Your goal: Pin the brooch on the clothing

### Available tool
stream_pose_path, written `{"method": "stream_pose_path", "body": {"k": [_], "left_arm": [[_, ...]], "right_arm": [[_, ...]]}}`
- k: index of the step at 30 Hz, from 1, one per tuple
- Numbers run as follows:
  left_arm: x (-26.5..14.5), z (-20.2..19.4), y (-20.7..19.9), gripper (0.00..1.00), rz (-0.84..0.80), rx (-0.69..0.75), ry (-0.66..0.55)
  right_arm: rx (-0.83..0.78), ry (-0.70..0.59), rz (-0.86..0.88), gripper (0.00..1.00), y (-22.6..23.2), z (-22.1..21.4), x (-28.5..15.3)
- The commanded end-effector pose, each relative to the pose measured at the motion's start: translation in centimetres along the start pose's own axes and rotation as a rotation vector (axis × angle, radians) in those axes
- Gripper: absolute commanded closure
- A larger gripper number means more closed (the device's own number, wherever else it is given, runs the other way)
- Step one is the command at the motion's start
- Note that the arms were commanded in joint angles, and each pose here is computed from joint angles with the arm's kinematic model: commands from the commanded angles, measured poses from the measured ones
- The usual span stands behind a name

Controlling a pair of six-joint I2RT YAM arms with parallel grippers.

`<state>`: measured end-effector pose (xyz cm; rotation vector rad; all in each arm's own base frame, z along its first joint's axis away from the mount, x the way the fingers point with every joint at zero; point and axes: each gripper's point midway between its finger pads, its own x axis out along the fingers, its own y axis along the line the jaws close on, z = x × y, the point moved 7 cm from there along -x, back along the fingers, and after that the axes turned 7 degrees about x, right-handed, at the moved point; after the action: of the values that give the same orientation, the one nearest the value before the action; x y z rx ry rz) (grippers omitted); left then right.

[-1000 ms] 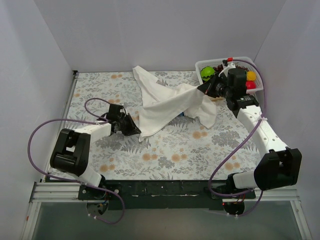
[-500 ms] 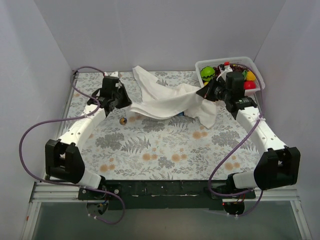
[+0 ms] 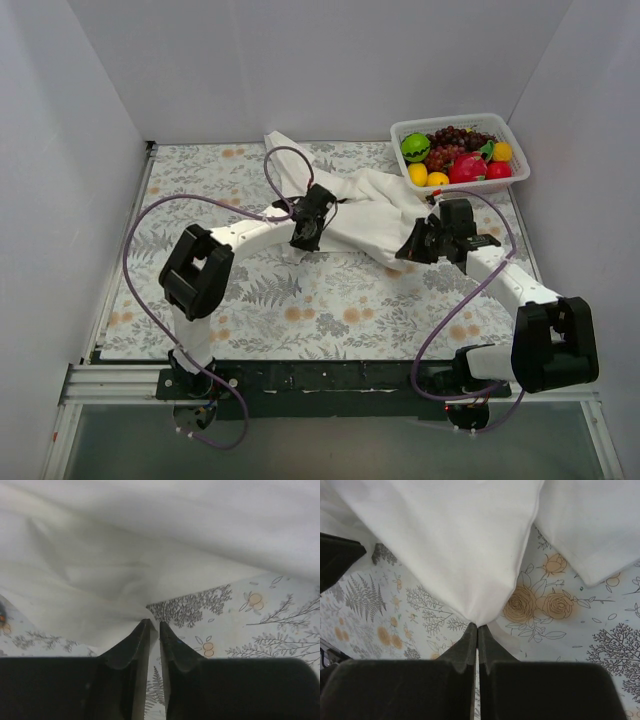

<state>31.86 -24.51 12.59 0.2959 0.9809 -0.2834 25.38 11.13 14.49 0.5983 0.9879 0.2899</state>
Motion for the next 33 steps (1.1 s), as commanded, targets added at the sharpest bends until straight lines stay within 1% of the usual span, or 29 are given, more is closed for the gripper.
{"method": "stream_pose_path", "body": {"k": [1,2,4,5,7,8,10,13,14,17,20,27,28,33], "left_arm": [[-2.1,-0.9,1.3,0.41,0.063,-0.002,-0.007],[-2.5,-0.9,1.4,0.27,0.063,-0.012,-0.016],[-4.0,-0.5,1.7,0.02,0.057,-0.063,-0.069],[-4.3,-1.0,1.8,0.02,0.051,-0.074,-0.073],[-5.6,-0.7,2.0,0.02,0.022,-0.128,-0.116],[-5.6,-1.4,2.2,0.02,0.018,-0.145,-0.106],[-6.7,-1.3,2.5,0.02,-0.027,-0.208,-0.140],[-6.5,-2.4,3.1,0.02,-0.092,-0.293,-0.118],[-6.9,-2.6,2.7,0.05,-0.153,-0.304,-0.113],[-6.3,-3.9,2.4,0.09,-0.182,-0.292,-0.080],[-5.6,-5.1,2.5,0.11,-0.142,-0.280,-0.051],[-3.9,-5.6,1.3,0.17,-0.083,-0.222,-0.016],[-3.6,-5.8,1.1,0.19,-0.077,-0.213,-0.008],[-2.1,-6.4,0.2,0.24,-0.022,-0.183,0.029]], "right_arm": [[-0.015,0.012,0.016,0.99,-0.2,-0.7,-0.5],[-0.016,0.014,0.017,0.99,-0.2,-0.7,-0.4],[-0.019,0.020,0.014,0.99,-0.2,-0.7,-0.3],[-0.019,0.021,0.013,0.99,-0.2,-0.5,-0.3],[-0.027,0.024,0.016,0.99,-0.1,-0.3,-0.1],[-0.029,0.025,0.017,0.99,-0.1,-0.3,-0.1],[-0.032,0.028,0.020,0.99,0.0,-0.1,0.1],[-0.035,0.033,0.025,0.99,0.1,0.1,0.3],[-0.037,0.034,0.026,0.99,0.1,0.1,0.3],[-0.038,0.037,0.030,0.99,0.0,0.2,0.5],[-0.041,0.032,0.034,0.99,0.2,0.5,0.7],[-0.047,0.019,0.042,0.99,0.6,1.3,1.0],[-0.049,0.019,0.042,0.99,0.6,1.3,1.0],[-0.047,0.023,0.040,0.99,0.6,1.5,1.2]]}}
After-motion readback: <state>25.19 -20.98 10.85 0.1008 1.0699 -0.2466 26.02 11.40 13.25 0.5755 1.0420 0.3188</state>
